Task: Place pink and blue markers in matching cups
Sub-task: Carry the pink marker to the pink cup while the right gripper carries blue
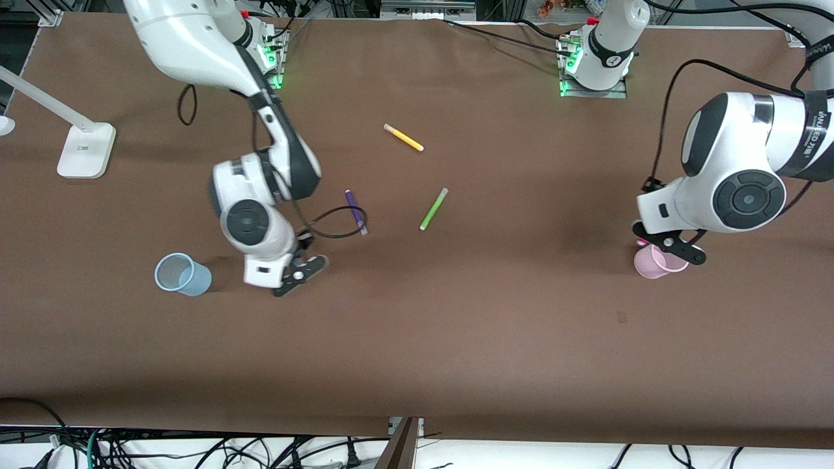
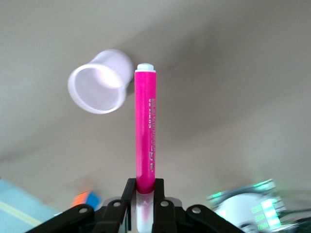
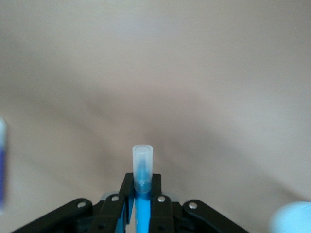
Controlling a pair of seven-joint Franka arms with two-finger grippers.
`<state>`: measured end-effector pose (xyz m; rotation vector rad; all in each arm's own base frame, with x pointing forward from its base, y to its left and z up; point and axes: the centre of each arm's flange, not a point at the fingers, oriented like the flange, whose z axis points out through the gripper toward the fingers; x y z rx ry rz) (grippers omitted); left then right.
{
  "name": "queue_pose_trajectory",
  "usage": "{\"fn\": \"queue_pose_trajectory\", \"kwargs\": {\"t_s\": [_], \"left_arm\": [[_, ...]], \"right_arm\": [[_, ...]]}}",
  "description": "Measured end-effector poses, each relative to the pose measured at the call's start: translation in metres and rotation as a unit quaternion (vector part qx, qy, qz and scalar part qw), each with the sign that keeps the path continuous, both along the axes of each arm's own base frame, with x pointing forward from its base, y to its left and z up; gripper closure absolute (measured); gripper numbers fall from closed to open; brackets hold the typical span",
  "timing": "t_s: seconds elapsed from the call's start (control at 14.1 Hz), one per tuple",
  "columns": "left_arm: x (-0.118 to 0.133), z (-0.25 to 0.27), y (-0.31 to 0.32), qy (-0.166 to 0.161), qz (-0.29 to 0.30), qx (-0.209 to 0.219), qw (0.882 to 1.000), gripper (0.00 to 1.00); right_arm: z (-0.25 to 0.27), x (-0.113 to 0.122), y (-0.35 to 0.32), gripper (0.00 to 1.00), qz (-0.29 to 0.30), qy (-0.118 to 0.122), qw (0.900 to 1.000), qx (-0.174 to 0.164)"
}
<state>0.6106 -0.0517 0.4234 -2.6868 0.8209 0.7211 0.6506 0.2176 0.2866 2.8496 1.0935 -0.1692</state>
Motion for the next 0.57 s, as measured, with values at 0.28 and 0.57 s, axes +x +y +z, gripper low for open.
{"fn": "queue_pose_trajectory", "kwargs": {"t_s": [0.28, 0.57], "left_arm": [[0.013, -0.045, 0.041, 0.065, -0.082, 0.067, 0.992, 0.82], [0.019, -0.095, 0.079, 0.115, -0.093, 0.106, 0.983, 0.82]], "right_arm": [[0.043, 0.027, -0.112, 0.83, 0.078, -0.003, 0.993, 0.090], [0.046, 0.036, -0.182, 0.83, 0.142, -0.027, 0.972, 0.185]]}}
